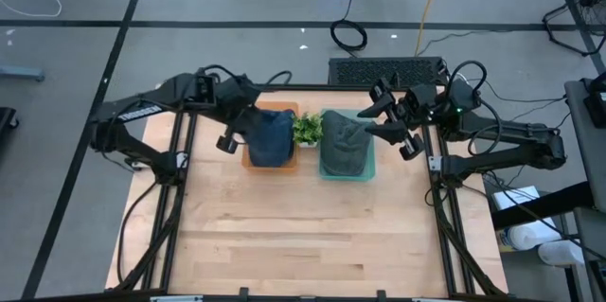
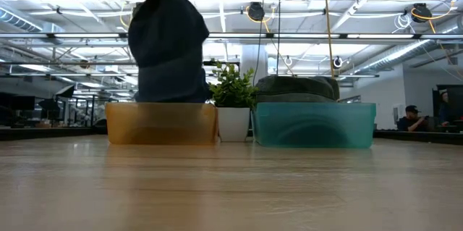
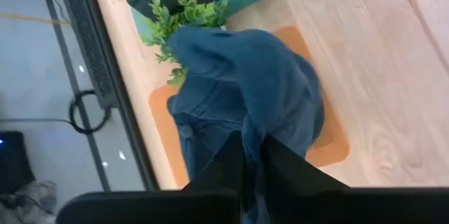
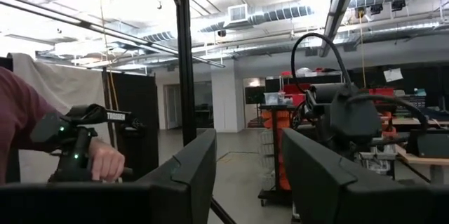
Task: Pick & Place hat
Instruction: Put the blue cap into the orange bin
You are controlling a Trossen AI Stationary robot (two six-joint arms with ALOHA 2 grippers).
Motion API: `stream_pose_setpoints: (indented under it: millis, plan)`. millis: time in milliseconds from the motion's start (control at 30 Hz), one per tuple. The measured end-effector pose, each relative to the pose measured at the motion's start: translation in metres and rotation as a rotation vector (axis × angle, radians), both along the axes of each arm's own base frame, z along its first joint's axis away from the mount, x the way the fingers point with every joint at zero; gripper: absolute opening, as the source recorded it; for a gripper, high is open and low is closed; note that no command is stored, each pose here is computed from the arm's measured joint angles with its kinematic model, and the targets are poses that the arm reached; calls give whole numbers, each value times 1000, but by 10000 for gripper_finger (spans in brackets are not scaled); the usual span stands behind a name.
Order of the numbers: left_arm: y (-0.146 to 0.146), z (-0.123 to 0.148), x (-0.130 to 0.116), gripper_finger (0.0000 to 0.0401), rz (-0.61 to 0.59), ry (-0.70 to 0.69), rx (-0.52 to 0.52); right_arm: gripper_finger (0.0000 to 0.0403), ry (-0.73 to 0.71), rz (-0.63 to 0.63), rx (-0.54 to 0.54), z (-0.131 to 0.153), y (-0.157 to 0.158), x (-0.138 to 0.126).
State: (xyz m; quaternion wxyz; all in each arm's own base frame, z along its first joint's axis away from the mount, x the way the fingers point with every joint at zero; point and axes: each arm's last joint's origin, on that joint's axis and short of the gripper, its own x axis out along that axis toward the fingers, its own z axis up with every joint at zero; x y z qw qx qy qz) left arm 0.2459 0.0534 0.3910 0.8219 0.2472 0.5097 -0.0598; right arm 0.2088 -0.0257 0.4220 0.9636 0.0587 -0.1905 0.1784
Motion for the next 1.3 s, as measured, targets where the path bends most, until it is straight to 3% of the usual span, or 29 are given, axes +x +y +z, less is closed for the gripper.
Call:
stream_pose_setpoints:
  millis: [233, 567, 1300]
  plan:
    - [12, -19, 14, 23, 115, 96, -56, 147, 0, 0, 0, 0, 0, 0]
    - [34, -42, 35, 23, 120, 158, -84, 150, 12, 2, -2, -1, 0, 1]
    - [111, -142, 82, 23, 404, 362, -185, 147, 94, 3, 13, -8, -1, 3]
